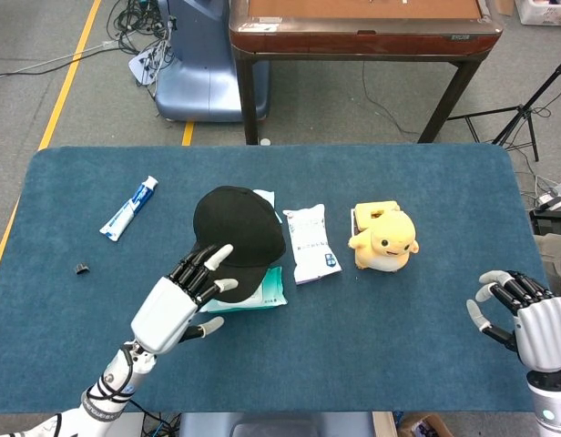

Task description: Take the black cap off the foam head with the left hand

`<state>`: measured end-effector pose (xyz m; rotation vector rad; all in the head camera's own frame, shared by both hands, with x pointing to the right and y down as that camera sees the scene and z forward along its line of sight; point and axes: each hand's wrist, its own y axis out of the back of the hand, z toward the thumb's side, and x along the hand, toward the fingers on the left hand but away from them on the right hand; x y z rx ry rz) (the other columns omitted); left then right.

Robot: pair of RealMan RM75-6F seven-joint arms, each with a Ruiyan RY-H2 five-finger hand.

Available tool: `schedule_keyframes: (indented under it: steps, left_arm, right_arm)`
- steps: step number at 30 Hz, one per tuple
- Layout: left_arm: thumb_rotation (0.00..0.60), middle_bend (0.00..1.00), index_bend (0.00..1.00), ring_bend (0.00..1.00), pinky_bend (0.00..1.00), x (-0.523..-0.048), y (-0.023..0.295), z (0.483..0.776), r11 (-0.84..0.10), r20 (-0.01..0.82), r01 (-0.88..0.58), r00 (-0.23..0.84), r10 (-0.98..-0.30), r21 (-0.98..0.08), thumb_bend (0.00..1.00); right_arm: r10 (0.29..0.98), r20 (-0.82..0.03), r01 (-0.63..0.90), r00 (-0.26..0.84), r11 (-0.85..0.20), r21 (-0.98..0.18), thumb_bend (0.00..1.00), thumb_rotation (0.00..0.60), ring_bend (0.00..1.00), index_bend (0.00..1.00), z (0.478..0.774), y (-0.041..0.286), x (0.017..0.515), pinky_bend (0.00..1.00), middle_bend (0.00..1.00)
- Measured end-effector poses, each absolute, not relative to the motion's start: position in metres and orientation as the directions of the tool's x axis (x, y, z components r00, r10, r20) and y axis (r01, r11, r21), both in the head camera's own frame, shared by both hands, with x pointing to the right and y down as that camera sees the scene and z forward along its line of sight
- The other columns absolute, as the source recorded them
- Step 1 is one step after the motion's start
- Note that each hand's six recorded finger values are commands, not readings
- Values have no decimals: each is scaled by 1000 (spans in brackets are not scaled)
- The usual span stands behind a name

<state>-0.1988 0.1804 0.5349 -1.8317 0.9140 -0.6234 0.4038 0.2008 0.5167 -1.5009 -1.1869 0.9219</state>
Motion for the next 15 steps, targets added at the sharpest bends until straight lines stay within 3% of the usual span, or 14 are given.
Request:
schedule_keyframes:
  steps: [15]
  left_arm:
    - [600,0,387,0,93,-188,170,545,-257,36,-309,572,-819,-916,36]
  right_arm:
    - [972,3,232,237,-53,-971,318,600,419,590,517,201,403,603,468]
